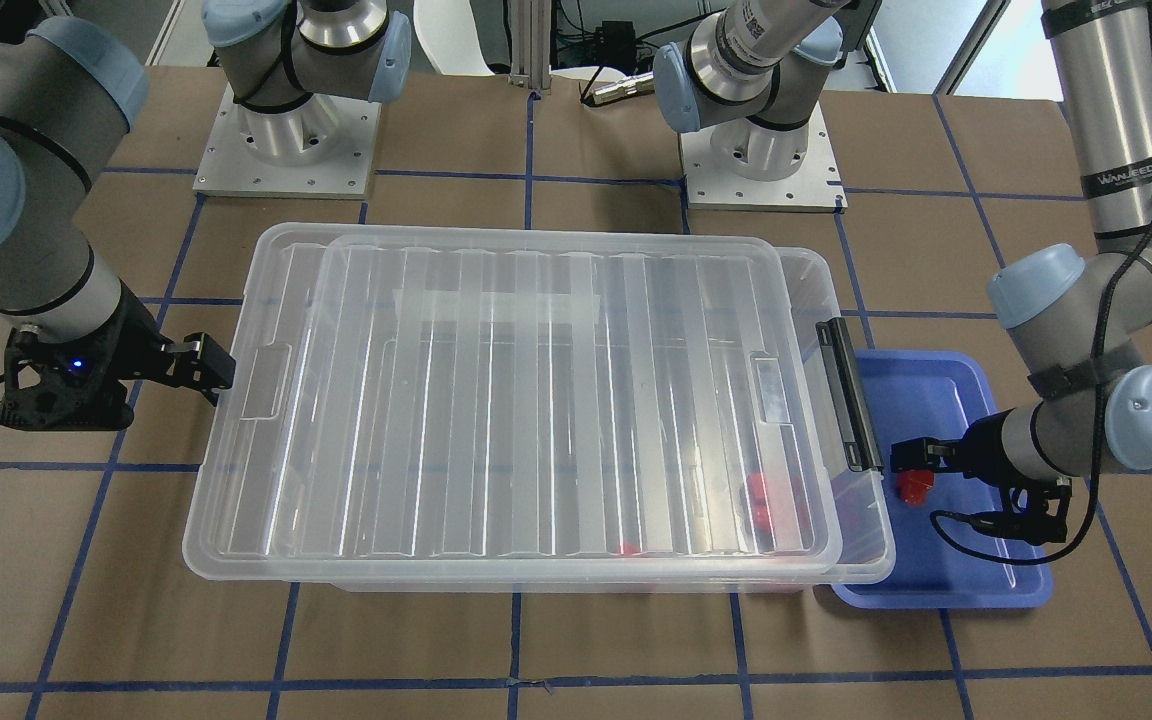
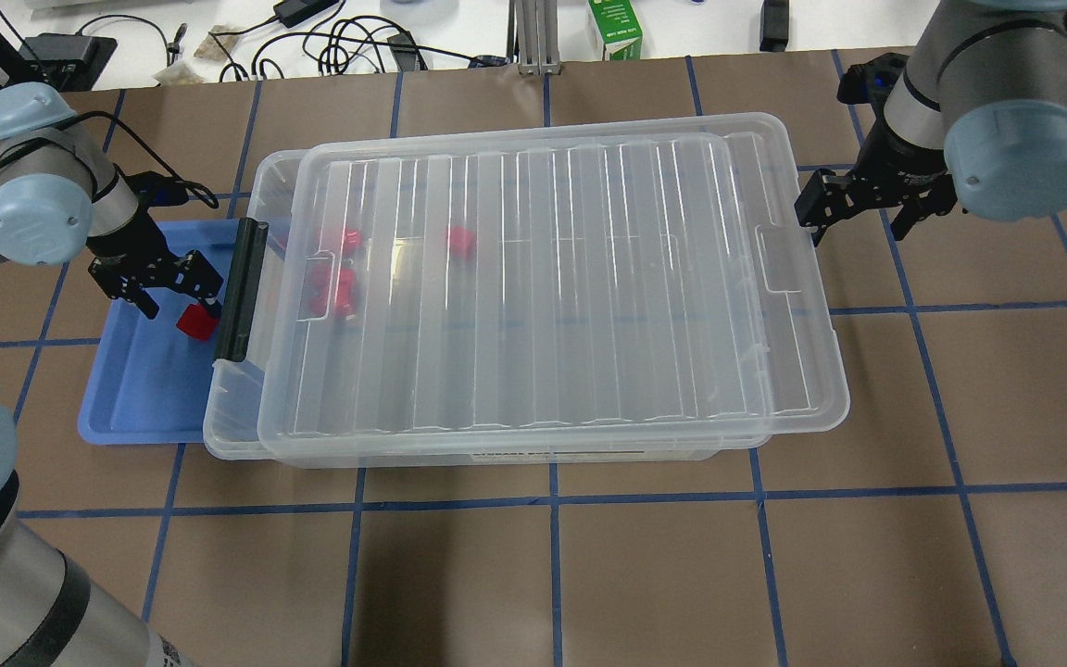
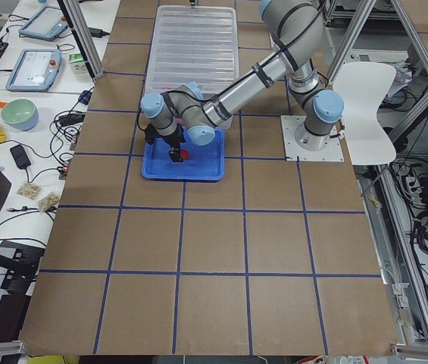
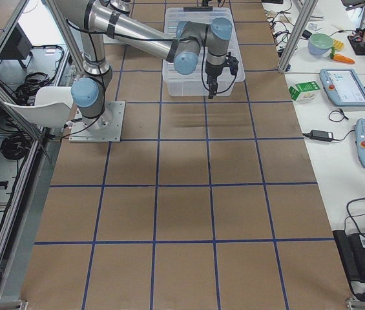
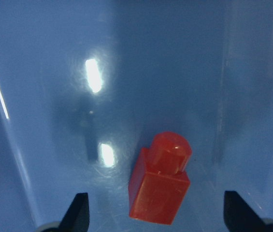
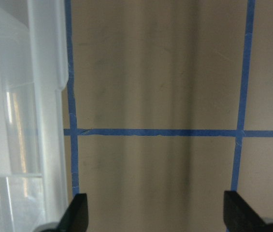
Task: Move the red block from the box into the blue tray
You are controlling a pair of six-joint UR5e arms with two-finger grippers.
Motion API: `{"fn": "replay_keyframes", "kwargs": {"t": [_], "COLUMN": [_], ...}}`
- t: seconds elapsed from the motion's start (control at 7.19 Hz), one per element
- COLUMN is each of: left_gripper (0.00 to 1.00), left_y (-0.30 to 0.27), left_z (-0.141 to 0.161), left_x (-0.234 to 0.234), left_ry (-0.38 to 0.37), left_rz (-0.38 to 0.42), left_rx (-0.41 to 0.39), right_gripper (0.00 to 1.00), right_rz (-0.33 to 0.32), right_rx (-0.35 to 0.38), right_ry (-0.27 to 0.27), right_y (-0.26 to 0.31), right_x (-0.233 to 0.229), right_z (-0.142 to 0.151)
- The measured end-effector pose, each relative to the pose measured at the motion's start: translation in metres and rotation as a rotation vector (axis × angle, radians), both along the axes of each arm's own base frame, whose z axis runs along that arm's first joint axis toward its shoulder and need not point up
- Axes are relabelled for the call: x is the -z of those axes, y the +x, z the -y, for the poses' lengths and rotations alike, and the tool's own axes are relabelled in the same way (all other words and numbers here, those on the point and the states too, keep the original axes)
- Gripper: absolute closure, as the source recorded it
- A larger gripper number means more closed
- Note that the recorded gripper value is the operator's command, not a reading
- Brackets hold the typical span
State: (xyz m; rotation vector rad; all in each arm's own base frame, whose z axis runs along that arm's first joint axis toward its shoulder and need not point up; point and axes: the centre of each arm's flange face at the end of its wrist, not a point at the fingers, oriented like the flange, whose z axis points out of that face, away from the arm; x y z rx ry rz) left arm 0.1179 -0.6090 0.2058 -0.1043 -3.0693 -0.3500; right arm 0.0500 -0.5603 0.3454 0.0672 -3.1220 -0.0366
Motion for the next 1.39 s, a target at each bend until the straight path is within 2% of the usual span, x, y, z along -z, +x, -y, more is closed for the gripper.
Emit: {"fn": "replay_keyframes", "kwargs": {"t": [0.28,0.7,0.97,1.25,1.39], "left_gripper": [0.0,0.0,0.0,0.0,0.0], "left_y": [-0.004,-0.023,-0.092,-0.173,-0.199], "left_z": [-0.002,-0.009,-0.018,-0.048,-0.063], "left_x": [-0.038,-0.145,-0.211,-0.256,-0.268], "left_ry": [-0.019,-0.041,-0.103,-0.144,-0.154], "left_rz": [0.023,0.023,0.047,0.066,0.072], "left_rx": [0.01,0.018,-0.011,-0.01,-0.02], "right_gripper": [0.0,0.0,0.0,0.0,0.0], "right_rz": [-0.003,-0.017,-0.02,-0.004,0.003], "right_rx": [-0.018,-0.017,-0.006,-0.006,-0.006], "right_ry": [-0.015,-0.057,-0.066,-0.068,-0.072], "right_y": [0.019,0.01,0.001,0.008,0.012], "right_x": [0.001,-0.022,-0.077,-0.141,-0.155], "right_z": [0.001,0.011,0.01,-0.02,-0.033]}}
